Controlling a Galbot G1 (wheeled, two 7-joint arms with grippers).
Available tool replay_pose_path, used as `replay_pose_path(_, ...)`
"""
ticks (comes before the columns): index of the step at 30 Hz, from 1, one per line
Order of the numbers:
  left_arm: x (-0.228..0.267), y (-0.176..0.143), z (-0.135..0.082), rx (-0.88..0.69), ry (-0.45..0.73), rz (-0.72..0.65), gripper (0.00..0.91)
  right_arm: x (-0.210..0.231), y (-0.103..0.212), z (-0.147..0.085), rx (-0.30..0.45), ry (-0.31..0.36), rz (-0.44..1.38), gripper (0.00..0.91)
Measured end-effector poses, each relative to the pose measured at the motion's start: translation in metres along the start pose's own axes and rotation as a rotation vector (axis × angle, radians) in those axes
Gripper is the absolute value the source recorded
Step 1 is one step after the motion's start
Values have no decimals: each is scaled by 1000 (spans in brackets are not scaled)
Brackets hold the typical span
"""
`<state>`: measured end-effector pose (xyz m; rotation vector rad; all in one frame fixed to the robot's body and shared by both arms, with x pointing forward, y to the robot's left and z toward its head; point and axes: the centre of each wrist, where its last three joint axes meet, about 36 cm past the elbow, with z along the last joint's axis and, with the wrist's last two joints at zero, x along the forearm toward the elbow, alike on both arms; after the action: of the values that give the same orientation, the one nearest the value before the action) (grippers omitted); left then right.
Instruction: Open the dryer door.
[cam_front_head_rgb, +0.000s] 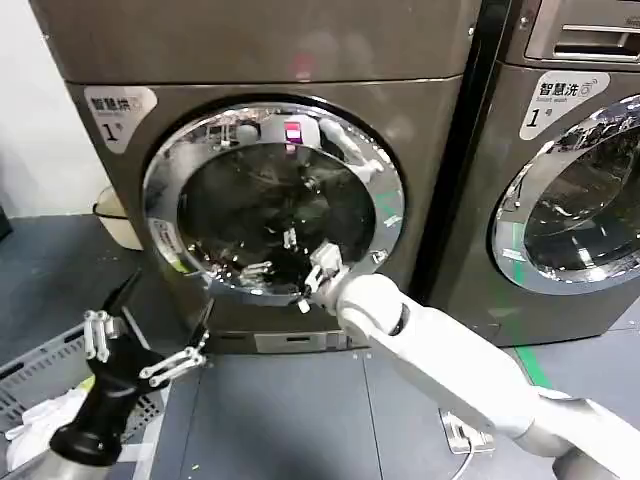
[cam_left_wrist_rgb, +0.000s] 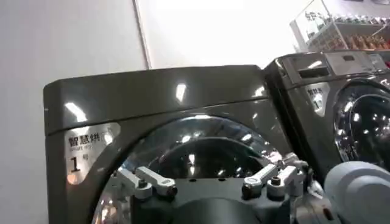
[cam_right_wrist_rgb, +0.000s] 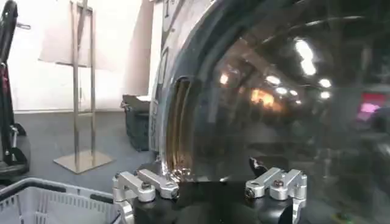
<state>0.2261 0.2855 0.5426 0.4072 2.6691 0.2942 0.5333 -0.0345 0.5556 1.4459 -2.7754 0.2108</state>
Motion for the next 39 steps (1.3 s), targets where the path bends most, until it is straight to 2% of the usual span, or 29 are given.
replay_pose_path(14,-1,0,-2,-3,-6,-2,907,-29,15,-9,-2,-7,-34,907)
replay_pose_path(39,-1,-1,-8,-6,-15,-9,907,-78,47,-10,-11,13,-73,907)
